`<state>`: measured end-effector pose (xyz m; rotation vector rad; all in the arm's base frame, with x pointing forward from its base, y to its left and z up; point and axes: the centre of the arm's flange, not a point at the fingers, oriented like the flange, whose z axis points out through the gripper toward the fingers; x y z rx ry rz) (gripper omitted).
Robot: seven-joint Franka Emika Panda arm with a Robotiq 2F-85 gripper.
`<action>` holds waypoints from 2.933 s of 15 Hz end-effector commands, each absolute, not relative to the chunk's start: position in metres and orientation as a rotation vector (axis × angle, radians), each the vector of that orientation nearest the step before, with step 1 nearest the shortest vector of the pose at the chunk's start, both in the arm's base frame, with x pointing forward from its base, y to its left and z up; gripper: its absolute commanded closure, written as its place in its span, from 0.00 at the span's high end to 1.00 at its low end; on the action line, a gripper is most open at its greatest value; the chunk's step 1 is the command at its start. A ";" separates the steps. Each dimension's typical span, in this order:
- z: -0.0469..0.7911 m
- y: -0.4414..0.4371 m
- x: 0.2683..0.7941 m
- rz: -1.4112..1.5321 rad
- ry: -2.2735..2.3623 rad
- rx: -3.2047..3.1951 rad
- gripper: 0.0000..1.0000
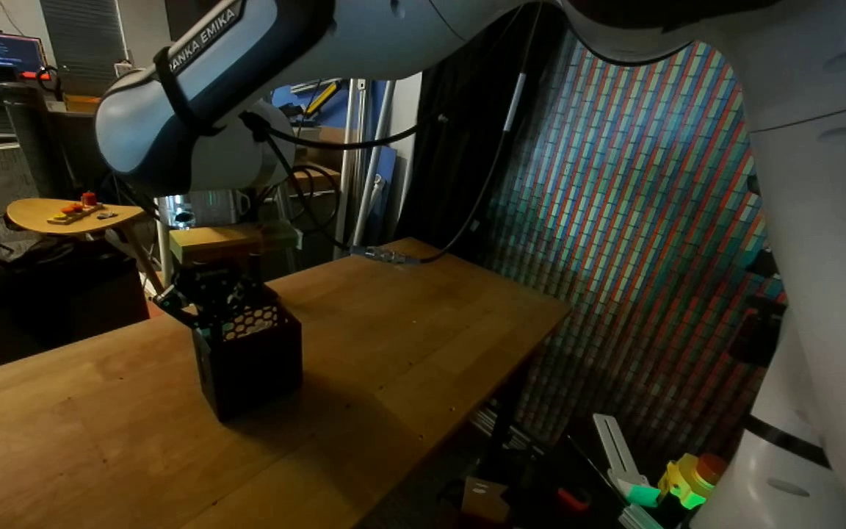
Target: Pick up the white towel from the table and put in the black object.
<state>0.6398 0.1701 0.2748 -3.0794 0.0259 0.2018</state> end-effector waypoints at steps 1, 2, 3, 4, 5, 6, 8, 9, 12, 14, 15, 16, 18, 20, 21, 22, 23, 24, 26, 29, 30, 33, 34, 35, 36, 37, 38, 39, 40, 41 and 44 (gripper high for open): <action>0.255 0.164 0.643 0.187 0.029 -3.031 0.00; 0.254 0.161 0.642 0.190 0.032 -3.025 0.00; 0.255 0.159 0.642 0.191 0.035 -3.019 0.00; 0.255 0.155 0.641 0.193 0.039 -3.013 0.00; 0.255 0.152 0.641 0.196 0.043 -3.007 0.00; 0.255 0.150 0.642 0.196 0.045 -3.000 0.00; 0.254 0.146 0.644 0.197 0.041 -2.991 0.00; 0.254 0.144 0.645 0.196 0.038 -2.988 0.00; 0.241 0.137 0.648 0.191 0.019 -2.987 0.00; 0.237 0.131 0.652 0.189 0.002 -2.995 0.00; 0.236 0.128 0.653 0.183 -0.003 -2.997 0.00; 0.236 0.125 0.655 0.182 -0.006 -2.999 0.00; 0.234 0.123 0.657 0.179 -0.011 -2.995 0.00; 0.229 0.124 0.656 0.184 -0.015 -2.987 0.00; 0.226 0.124 0.656 0.189 -0.017 -2.984 0.00; 0.221 0.125 0.654 0.197 -0.018 -2.979 0.00; 0.217 0.126 0.654 0.201 -0.018 -2.976 0.00; 0.212 0.126 0.653 0.208 -0.018 -2.974 0.00; 0.203 0.126 0.653 0.211 -0.015 -2.967 0.00; 0.193 0.125 0.655 0.216 -0.012 -2.952 0.00; 0.189 0.124 0.656 0.215 -0.011 -2.944 0.00; 0.181 0.123 0.656 0.216 -0.003 -2.920 0.00; 0.181 0.122 0.654 0.217 0.006 -2.914 0.00; 0.182 0.121 0.653 0.217 0.013 -2.908 0.00; 0.183 0.119 0.650 0.221 0.023 -2.906 0.00; 0.184 0.119 0.649 0.223 0.030 -2.905 0.00; 0.189 0.118 0.647 0.223 0.038 -2.904 0.00; 0.192 0.118 0.646 0.224 0.047 -2.905 0.00; 0.199 0.118 0.645 0.222 0.051 -2.909 0.00; 0.204 0.119 0.645 0.219 0.052 -2.912 0.00; 0.227 0.123 0.650 0.188 0.050 -2.934 0.00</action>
